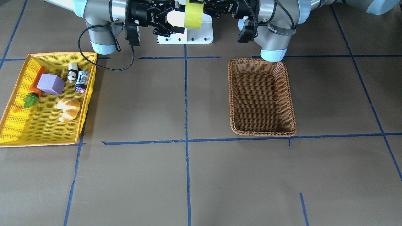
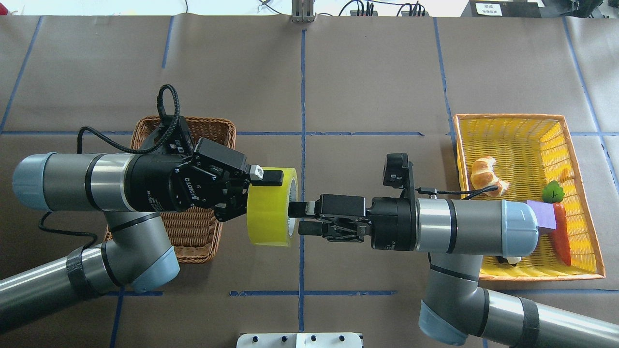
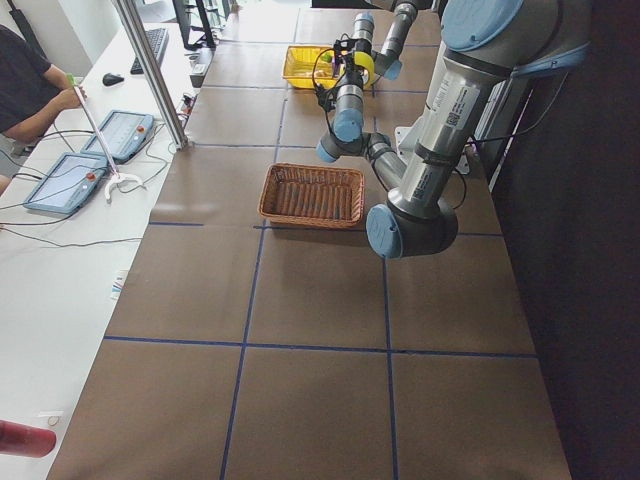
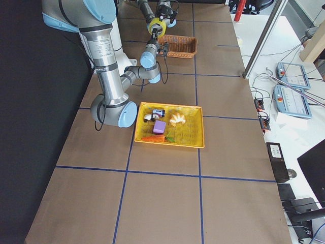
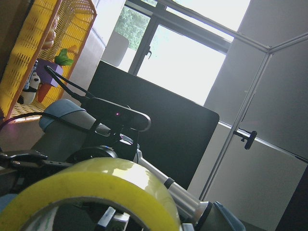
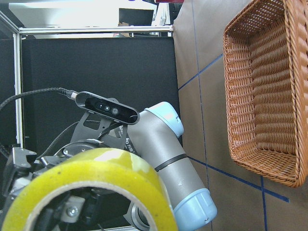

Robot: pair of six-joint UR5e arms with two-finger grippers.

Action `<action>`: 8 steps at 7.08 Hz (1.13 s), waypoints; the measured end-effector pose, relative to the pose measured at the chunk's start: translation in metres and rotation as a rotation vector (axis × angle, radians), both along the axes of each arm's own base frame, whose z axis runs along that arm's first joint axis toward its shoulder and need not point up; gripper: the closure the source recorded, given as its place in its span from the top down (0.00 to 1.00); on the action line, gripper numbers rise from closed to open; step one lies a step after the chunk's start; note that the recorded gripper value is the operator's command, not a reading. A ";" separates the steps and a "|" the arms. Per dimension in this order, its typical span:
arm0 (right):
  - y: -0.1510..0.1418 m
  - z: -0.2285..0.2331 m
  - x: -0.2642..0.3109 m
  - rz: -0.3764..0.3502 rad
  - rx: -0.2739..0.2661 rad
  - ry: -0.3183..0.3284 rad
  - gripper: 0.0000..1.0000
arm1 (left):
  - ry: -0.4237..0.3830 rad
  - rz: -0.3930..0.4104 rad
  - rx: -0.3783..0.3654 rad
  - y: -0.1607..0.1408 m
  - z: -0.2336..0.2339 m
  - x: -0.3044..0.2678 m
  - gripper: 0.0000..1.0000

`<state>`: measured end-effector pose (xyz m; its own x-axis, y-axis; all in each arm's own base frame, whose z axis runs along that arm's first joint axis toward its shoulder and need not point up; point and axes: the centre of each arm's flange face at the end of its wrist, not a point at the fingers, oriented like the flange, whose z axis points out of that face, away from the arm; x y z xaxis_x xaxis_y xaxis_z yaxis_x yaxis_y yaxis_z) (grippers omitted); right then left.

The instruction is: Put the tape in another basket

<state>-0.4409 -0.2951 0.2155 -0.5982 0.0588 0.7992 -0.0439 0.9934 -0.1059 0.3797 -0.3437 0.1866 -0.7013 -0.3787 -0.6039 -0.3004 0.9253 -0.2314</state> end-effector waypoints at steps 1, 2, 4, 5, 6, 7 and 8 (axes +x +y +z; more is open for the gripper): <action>-0.005 0.002 0.004 0.009 0.000 0.003 1.00 | 0.000 -0.014 0.001 -0.004 0.002 -0.009 0.00; -0.013 0.008 0.011 0.026 -0.001 0.015 1.00 | -0.002 -0.030 0.000 -0.008 0.005 -0.019 0.00; -0.046 0.025 0.036 0.083 0.003 0.068 1.00 | -0.041 -0.098 -0.022 -0.030 0.016 -0.043 0.00; -0.071 0.033 0.050 0.121 0.003 0.127 1.00 | -0.109 -0.150 -0.052 -0.052 0.017 -0.055 0.00; -0.094 0.038 0.060 0.160 0.006 0.204 1.00 | -0.200 -0.202 -0.056 -0.070 0.015 -0.063 0.00; -0.115 0.043 0.067 0.206 0.009 0.294 1.00 | -0.313 -0.257 -0.028 -0.082 0.006 -0.069 0.00; -0.142 0.047 0.079 0.256 0.001 0.404 1.00 | -0.438 -0.306 -0.004 -0.088 -0.008 -0.075 0.00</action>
<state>-0.3614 -0.4375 0.2623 -0.2347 -0.0506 0.9708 -0.3252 0.9452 -0.0293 0.3049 -0.4319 0.1788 -0.4628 -0.1995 -0.8637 0.1088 0.9542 -0.2787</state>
